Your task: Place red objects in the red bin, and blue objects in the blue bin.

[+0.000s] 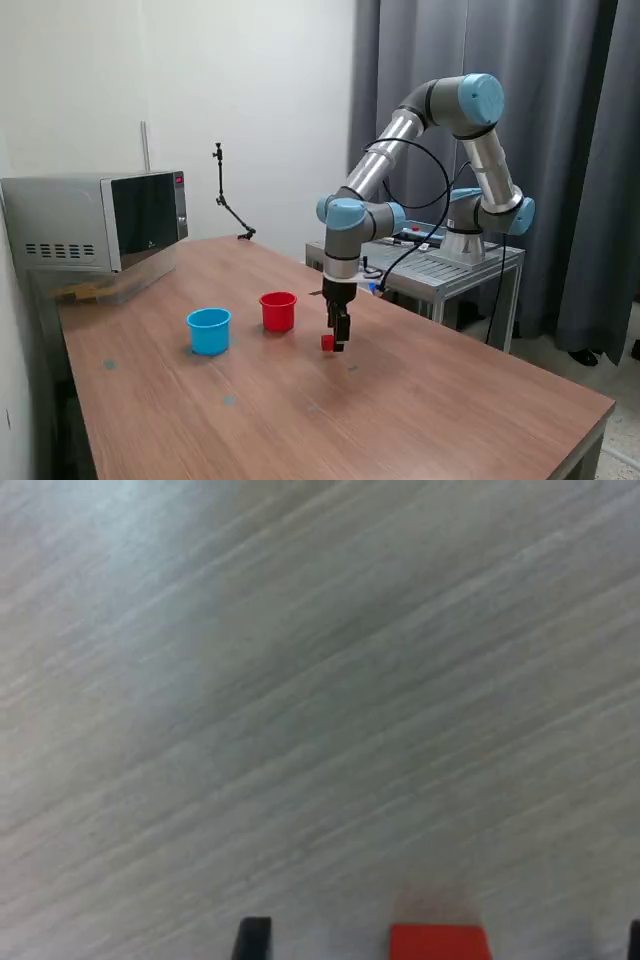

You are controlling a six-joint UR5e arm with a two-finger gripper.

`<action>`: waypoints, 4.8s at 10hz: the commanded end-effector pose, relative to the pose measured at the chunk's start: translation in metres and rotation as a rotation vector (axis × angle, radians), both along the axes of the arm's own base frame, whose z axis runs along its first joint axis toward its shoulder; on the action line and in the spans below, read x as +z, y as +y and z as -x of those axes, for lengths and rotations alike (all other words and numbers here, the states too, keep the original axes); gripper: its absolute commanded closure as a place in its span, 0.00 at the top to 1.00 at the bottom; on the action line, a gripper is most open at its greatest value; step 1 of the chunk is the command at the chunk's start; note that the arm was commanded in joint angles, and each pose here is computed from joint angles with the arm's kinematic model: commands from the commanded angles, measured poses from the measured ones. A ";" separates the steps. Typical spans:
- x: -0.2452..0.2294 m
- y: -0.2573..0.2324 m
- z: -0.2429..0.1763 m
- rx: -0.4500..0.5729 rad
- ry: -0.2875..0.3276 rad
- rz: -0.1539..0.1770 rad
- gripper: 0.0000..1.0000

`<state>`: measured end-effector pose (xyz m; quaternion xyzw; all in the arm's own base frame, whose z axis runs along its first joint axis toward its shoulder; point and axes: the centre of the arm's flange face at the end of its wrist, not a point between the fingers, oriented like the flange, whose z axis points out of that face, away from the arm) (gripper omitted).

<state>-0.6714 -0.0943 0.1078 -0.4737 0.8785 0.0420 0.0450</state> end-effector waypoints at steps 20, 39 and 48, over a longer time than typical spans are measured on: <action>-0.006 0.003 0.003 -0.002 -0.005 0.000 1.00; -0.008 0.003 0.004 -0.020 0.052 0.057 1.00; -0.005 0.005 0.006 -0.023 0.058 0.057 0.00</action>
